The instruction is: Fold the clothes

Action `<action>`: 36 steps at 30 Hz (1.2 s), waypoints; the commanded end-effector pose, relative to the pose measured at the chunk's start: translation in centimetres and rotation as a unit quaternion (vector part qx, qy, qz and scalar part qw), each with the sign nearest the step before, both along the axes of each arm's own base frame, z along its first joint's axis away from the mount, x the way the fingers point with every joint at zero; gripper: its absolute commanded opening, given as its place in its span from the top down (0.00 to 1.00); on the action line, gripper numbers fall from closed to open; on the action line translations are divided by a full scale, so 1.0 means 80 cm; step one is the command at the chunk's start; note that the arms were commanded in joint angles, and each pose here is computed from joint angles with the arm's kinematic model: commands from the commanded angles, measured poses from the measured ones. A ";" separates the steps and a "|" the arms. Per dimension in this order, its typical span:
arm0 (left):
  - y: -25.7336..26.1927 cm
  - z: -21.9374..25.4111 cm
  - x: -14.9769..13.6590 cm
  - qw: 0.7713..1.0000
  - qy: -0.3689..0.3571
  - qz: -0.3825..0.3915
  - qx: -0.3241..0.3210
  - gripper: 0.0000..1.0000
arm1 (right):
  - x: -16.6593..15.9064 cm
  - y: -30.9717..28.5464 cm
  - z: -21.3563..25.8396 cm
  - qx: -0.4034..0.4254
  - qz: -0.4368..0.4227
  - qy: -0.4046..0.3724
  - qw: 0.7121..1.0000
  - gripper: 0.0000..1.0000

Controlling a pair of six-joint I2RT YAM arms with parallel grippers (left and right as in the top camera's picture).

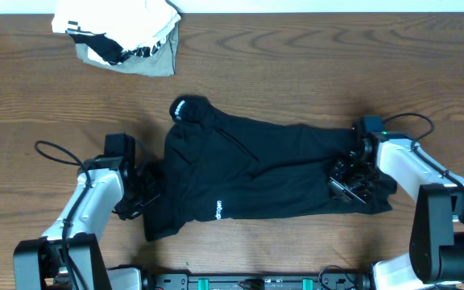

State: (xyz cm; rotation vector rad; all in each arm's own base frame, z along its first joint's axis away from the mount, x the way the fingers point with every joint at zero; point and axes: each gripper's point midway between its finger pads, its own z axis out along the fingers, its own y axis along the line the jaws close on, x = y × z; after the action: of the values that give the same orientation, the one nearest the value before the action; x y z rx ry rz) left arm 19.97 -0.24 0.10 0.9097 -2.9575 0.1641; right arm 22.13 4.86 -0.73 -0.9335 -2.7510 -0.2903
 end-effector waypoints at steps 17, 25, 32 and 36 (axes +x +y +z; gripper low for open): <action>-0.116 0.094 0.015 0.968 -0.120 -0.183 -0.122 0.88 | 0.055 -0.058 0.053 -0.107 0.046 -0.020 0.993 0.93; -0.212 0.075 0.007 0.951 -0.110 -0.246 -0.153 0.85 | 0.049 -0.070 0.052 -0.109 0.030 -0.009 0.994 0.96; -0.234 0.035 0.022 0.953 -0.092 -0.244 -0.154 0.85 | 0.037 -0.066 0.053 -0.104 0.058 0.008 0.993 0.99; -0.233 0.020 0.026 0.955 -0.083 -0.243 -0.146 0.85 | 0.026 -0.064 0.047 -0.103 0.061 0.020 0.993 0.98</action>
State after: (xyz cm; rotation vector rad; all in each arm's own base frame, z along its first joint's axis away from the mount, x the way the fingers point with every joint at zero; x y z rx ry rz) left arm 21.61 -18.87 2.02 0.0970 -3.0788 0.6732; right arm 24.93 -0.18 3.50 -0.8416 -2.8363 0.0090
